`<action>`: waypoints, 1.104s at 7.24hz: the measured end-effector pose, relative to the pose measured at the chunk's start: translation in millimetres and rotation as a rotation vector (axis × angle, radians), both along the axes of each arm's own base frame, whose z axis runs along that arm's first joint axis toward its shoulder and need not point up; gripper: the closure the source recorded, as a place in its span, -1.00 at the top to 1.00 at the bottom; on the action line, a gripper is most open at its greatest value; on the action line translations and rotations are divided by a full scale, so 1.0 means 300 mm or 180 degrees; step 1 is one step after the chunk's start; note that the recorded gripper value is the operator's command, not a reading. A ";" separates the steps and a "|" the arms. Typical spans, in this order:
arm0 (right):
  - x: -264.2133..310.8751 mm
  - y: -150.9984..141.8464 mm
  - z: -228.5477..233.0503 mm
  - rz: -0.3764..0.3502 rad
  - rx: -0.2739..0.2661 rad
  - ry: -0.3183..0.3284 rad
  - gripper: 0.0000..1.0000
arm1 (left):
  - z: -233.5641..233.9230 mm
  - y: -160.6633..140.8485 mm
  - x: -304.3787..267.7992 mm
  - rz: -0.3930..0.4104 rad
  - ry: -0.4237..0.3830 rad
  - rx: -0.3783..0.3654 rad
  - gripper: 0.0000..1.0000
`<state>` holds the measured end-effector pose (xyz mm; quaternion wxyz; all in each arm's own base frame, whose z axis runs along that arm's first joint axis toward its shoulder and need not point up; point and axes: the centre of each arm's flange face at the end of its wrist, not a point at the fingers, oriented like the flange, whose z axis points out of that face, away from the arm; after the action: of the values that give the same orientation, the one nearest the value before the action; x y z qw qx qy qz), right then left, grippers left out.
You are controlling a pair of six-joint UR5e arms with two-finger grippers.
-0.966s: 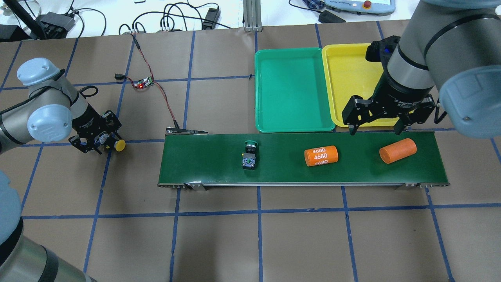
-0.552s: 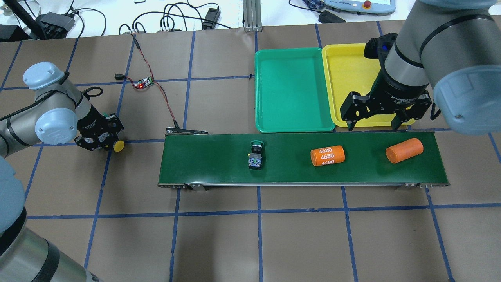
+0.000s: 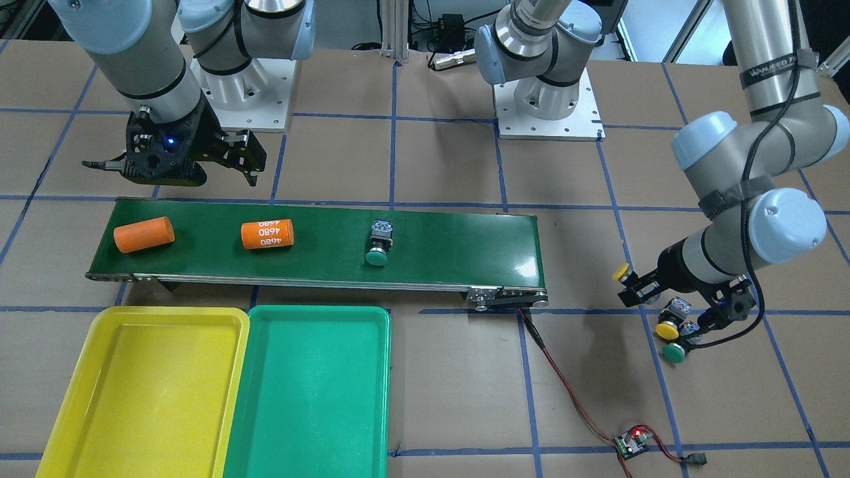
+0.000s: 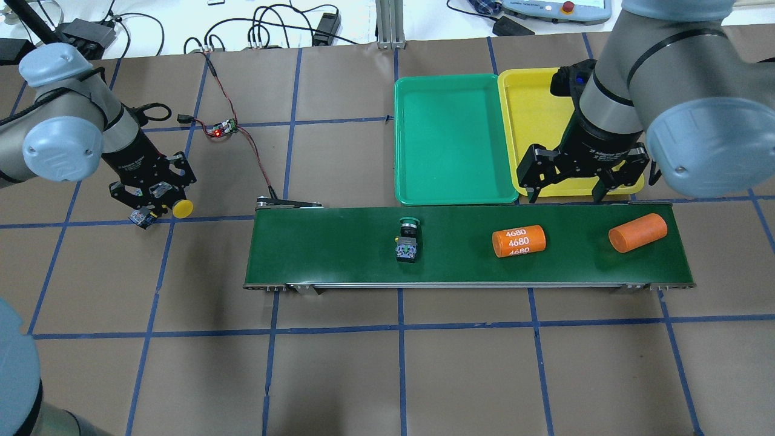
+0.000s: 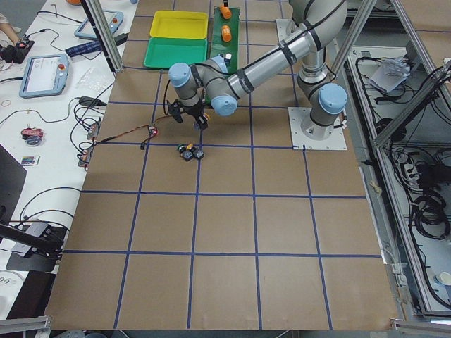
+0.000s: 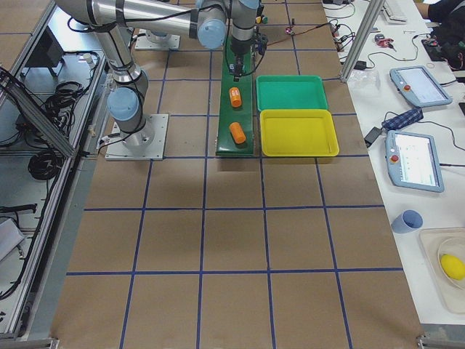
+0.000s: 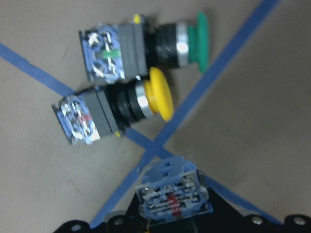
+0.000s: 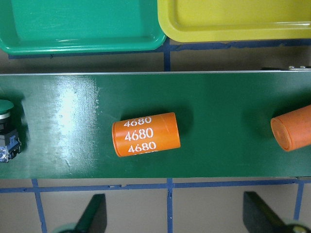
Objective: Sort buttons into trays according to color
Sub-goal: 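Place the yellow button on the belt with the left gripper, then grasp the green button on the belt with right while left grasps another button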
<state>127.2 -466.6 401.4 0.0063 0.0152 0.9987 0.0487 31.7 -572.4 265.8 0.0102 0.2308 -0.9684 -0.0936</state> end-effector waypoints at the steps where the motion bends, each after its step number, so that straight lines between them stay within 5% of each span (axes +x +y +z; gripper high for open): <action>1: 0.000 -0.010 -0.007 -0.0005 0.0005 0.0008 1.00 | 0.038 0.030 -0.160 -0.0349 0.0122 -0.0008 -1.00; 5: 0.001 -0.033 -0.047 0.0003 0.0054 -0.0007 1.00 | 0.012 0.186 -0.661 -0.1790 0.0305 0.0077 -1.00; 6: 0.002 -0.038 -0.050 0.0019 0.0052 -0.0008 1.00 | -0.014 0.234 -0.700 -0.1999 0.0315 0.0142 -0.48; 7: 0.001 -0.046 -0.056 0.0015 0.0057 -0.0001 1.00 | -0.042 0.277 -0.719 -0.2097 0.0309 0.0182 0.99; 8: 0.000 -0.054 -0.062 -0.0003 0.0066 0.0014 1.00 | -0.051 0.295 -0.730 -0.2113 0.0280 0.0133 1.00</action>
<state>127.1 -482.7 382.8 0.0039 0.0158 0.9981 0.0590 -187.3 -483.8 250.5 0.0162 -0.1012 -0.9873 -0.1215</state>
